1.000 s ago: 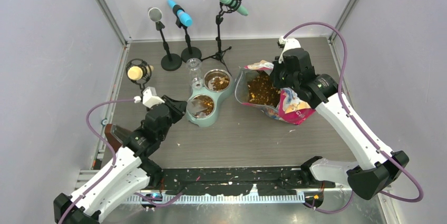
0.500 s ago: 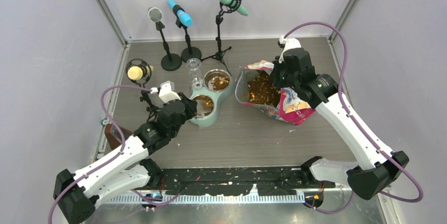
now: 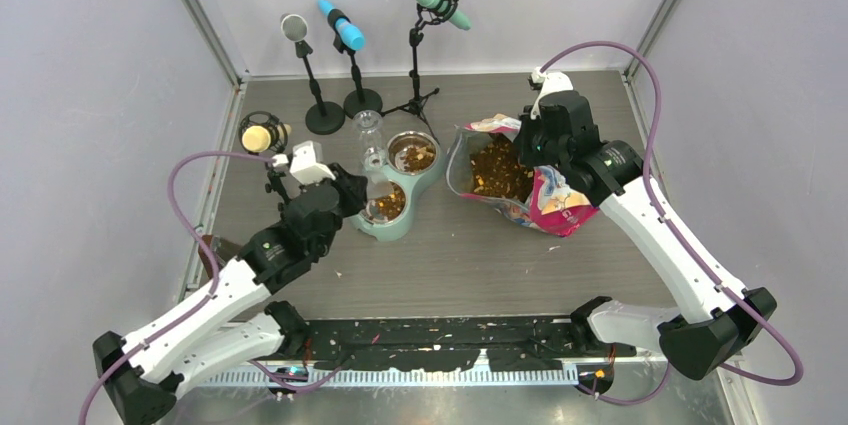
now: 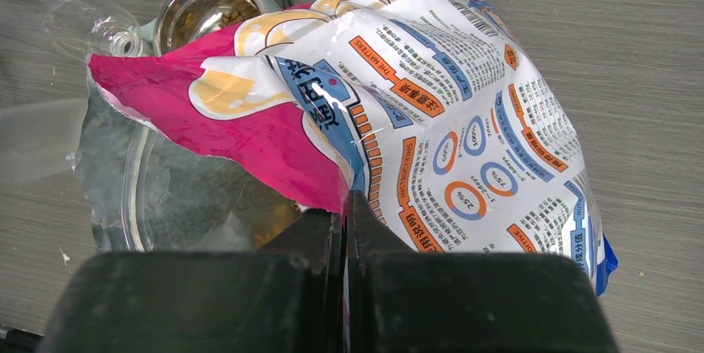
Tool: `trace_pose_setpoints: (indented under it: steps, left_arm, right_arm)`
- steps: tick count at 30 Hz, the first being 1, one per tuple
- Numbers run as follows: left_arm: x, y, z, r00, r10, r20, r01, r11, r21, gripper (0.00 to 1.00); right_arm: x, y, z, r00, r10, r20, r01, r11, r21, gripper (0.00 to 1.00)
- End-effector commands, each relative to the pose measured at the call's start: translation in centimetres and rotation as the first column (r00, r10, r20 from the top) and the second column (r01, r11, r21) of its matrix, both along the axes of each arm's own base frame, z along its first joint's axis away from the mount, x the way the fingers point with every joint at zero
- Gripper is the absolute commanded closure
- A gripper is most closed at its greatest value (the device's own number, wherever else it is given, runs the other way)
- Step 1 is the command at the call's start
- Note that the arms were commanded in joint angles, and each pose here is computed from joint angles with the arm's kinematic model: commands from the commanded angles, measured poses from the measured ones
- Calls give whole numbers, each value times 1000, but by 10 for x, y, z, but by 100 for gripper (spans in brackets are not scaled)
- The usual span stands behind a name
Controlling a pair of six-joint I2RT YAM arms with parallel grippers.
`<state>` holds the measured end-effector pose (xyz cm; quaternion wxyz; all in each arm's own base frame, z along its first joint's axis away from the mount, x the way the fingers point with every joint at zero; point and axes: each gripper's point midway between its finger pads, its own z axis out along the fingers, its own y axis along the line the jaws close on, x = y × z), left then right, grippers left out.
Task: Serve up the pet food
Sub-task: Pour the pet food into the pet food bowl, then collect the pet food from the pet food bag.
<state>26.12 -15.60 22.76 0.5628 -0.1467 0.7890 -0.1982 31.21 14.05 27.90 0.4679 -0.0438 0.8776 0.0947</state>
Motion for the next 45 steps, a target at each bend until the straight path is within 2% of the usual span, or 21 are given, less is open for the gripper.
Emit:
trace_pose_setpoints:
  steps: [1, 6, 10, 16, 20, 23, 28, 34, 38, 41, 45]
  left_arm:
    - [1, 19, 63, 991, 72, 113, -69, 997, -37, 100]
    - [-9, 29, 83, 988, 69, 138, -61, 996, -58, 100]
    - [-22, -1, 132, 958, -133, 253, 159, 983, -88, 100]
    - [-45, -48, 200, 830, -358, 427, 449, 884, -131, 100]
    - [-55, -75, 220, 741, -433, 513, 578, 800, -161, 100]
    - [-54, -92, 223, 711, -466, 527, 630, 756, -180, 100]
    - [-47, -122, 206, 708, -515, 483, 655, 734, -179, 100]
    - [-15, -156, 146, 796, -522, 308, 592, 777, -214, 100]
    - [2, -193, 122, 801, -536, 267, 598, 744, -297, 100]
    - [13, -216, 106, 802, -552, 228, 597, 741, -307, 100]
    - [25, -230, 85, 826, -530, 191, 563, 767, -306, 100]
  right_arm:
    - [1, -4, 29, 996, -15, 86, 12, 999, 36, 95]
    - [0, -5, 29, 996, -13, 86, 10, 999, 38, 95]
    - [-2, -5, 31, 996, -14, 87, 10, 999, 41, 95]
    - [-2, -5, 35, 996, -6, 91, 3, 999, 39, 95]
    - [-3, -3, 38, 996, 9, 93, -13, 999, 40, 95]
    - [-3, -3, 40, 995, 9, 97, -13, 999, 40, 95]
    - [-3, -3, 41, 995, 10, 100, -14, 999, 40, 95]
    - [-3, -5, 45, 994, 5, 109, -8, 999, 35, 95]
    - [-3, -6, 42, 994, 2, 106, -5, 999, 32, 95]
    - [-3, -6, 39, 995, 1, 100, -4, 1000, 30, 95]
    - [-3, -5, 35, 996, 0, 87, -3, 1000, 28, 95]
